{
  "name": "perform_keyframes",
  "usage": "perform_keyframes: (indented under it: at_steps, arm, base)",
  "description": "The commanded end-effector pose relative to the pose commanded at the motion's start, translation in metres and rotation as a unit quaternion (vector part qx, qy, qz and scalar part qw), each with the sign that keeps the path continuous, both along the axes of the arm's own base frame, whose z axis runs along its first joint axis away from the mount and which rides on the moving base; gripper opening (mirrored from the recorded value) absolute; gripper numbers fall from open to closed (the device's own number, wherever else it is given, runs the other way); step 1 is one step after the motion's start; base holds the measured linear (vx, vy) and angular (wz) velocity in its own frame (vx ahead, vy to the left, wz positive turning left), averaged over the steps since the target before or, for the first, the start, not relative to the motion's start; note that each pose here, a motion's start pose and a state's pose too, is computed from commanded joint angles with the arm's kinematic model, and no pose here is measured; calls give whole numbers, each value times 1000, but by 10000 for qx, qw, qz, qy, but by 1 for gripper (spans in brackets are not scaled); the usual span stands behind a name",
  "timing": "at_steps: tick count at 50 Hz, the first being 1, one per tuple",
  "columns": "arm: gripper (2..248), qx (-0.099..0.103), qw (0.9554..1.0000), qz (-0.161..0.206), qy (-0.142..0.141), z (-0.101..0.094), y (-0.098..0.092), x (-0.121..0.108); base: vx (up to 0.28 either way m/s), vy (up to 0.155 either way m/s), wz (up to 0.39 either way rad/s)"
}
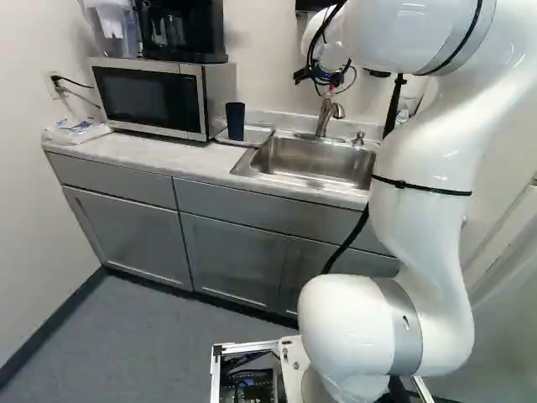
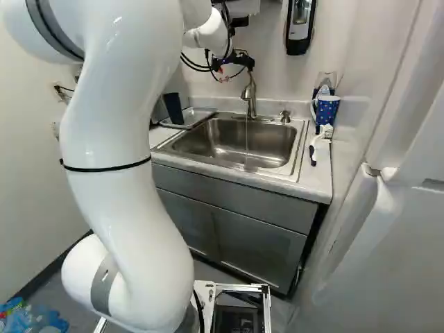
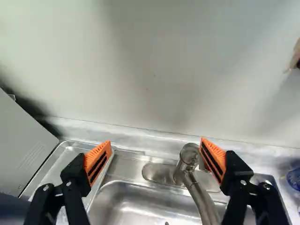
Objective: Rinse the cup and place it in the tray
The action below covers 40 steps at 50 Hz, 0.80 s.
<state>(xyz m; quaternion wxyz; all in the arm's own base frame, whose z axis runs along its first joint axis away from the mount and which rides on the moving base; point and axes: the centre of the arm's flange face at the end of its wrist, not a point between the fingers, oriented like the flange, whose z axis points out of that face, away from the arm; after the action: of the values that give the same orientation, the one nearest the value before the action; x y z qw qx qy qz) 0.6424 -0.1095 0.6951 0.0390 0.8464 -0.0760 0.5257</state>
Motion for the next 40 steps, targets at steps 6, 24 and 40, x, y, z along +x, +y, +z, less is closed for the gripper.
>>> perform_keyframes:
  at_steps: [6, 24, 40]
  arm:
    - [247, 13, 10000, 16, 70, 0, 3, -5]
    - [247, 30, 9999, 23, 161, -2, 3, -7]
    - [247, -24, 9997, 10, -228, 5, 4, -6]
  base:
    - [0, 0, 0]
    - [0, 0, 0]
    - [0, 0, 0]
